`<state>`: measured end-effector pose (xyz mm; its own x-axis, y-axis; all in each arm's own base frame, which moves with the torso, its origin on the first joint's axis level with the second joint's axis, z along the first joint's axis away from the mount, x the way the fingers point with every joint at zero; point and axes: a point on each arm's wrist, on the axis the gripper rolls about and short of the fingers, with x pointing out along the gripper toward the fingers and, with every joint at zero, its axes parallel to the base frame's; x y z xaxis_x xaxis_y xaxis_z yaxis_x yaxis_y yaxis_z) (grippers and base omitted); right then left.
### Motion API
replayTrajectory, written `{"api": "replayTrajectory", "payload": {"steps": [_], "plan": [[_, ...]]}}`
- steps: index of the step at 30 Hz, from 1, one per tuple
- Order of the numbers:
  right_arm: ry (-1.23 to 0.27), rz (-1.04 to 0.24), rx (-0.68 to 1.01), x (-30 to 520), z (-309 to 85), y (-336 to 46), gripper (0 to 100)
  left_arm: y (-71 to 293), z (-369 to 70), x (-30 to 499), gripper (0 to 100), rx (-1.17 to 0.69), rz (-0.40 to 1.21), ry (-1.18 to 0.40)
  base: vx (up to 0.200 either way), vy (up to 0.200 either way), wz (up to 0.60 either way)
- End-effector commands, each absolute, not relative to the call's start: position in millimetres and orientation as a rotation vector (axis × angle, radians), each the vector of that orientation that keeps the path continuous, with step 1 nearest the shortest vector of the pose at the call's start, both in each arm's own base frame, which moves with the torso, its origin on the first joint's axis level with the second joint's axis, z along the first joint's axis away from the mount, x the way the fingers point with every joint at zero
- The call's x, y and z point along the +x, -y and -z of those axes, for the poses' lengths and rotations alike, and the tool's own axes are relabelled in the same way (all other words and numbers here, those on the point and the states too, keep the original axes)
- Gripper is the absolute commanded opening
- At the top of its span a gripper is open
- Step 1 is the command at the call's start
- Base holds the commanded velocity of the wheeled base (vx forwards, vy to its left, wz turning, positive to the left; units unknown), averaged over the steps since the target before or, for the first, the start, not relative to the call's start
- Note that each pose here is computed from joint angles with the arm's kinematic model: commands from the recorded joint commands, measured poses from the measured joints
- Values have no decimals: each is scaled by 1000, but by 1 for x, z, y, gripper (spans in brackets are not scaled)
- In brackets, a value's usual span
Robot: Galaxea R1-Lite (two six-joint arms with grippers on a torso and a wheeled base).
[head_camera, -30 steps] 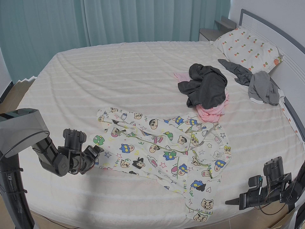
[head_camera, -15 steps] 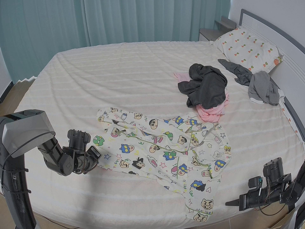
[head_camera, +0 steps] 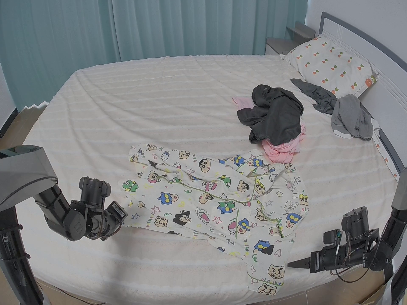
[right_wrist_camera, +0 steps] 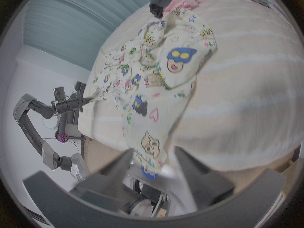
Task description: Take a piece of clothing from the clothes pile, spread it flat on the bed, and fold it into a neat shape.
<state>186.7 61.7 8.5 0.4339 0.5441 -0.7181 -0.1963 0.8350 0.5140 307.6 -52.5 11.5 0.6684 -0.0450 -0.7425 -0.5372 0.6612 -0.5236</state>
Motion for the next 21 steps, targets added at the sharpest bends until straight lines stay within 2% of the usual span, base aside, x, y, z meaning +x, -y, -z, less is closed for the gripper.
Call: {"api": "replayTrajectory", "payload": {"steps": [1,11,21], "plan": [[-1056,-491,386,195,12,-73,100,43,-35,293,0,-835,-309,-751,0,0,0],[-1078,-530,342,191,29,-97,100,34,-33,278,0,-831,-339,-772,0,0,0],[-1031,-569,220,193,34,-138,100,31,-38,263,0,-837,-340,-777,0,0,0]]}}
